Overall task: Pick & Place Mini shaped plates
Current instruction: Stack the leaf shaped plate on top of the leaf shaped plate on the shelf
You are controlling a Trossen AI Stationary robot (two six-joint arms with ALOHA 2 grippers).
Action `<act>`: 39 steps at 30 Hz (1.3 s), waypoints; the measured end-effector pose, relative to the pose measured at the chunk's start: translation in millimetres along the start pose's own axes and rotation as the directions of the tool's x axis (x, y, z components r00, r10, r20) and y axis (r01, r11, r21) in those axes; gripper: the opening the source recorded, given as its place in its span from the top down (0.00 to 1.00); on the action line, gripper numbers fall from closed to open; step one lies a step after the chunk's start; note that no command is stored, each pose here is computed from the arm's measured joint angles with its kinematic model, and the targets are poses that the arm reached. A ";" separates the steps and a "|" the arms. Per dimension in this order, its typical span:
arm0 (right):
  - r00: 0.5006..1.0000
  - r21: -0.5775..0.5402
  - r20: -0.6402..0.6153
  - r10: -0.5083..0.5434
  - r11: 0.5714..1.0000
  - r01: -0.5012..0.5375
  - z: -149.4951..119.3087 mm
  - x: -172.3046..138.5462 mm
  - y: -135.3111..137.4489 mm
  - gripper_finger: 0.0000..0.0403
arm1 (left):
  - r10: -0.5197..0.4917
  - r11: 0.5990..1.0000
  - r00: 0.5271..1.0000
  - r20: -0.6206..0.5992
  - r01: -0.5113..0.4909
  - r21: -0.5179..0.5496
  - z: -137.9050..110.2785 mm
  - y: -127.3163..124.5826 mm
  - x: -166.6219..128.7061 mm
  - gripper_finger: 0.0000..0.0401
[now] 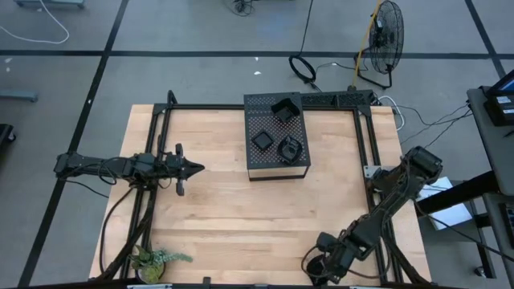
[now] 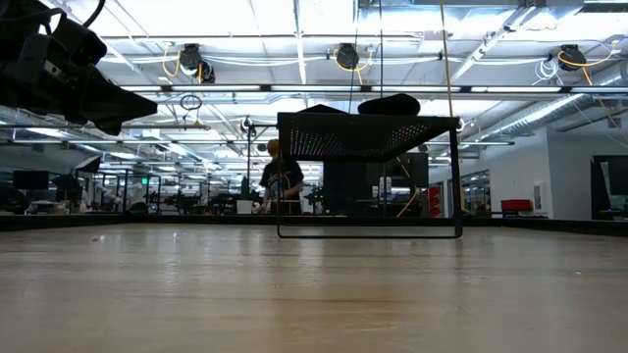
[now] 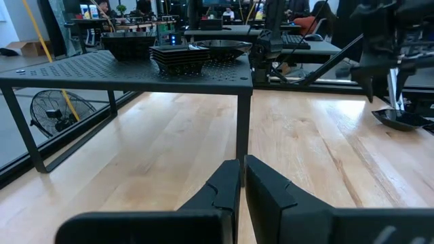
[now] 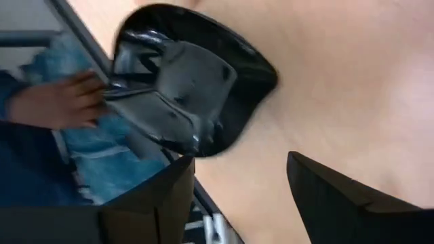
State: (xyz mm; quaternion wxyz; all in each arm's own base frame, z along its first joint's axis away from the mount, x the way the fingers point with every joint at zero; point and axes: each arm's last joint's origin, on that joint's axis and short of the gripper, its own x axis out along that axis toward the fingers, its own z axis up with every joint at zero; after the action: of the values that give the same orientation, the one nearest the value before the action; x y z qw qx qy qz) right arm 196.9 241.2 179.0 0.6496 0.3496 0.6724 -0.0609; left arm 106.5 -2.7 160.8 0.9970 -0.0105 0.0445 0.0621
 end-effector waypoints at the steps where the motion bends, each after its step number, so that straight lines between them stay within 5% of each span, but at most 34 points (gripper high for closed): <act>1: 1.000 0.001 0.002 0.027 1.000 -0.027 2.3 3.4 -1.4 0.45 | 0.000 1.000 1.000 0.000 0.000 0.000 0.0 0.0 0.0 0.94; 7: 0.992 0.006 0.023 0.124 0.992 -0.124 12.9 19.4 -13.9 0.45 | 0.000 1.000 1.000 0.000 0.000 0.000 0.0 0.0 0.0 0.94; 18: 0.996 0.021 0.023 0.082 0.996 -0.082 14.8 25.6 -27.0 0.48 | 0.000 1.000 1.000 0.000 0.000 0.000 0.0 0.0 0.0 0.94; 34: 0.997 0.002 0.029 0.075 0.997 -0.075 17.6 25.3 -28.1 0.95 | 0.000 1.000 1.000 0.000 0.000 0.000 0.0 0.0 0.0 0.94; 39: 0.992 -0.030 0.119 0.035 0.999 -0.032 30.8 23.0 -33.0 0.97 | 0.000 1.000 1.000 0.000 0.000 0.000 0.0 0.0 0.0 0.94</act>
State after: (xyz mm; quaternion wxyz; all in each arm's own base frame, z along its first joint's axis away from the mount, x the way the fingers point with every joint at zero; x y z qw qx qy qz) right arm 206.4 209.0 141.1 0.6942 0.3477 0.6272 -0.0613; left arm 106.5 -2.7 160.8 0.9970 -0.0105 0.0447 0.0621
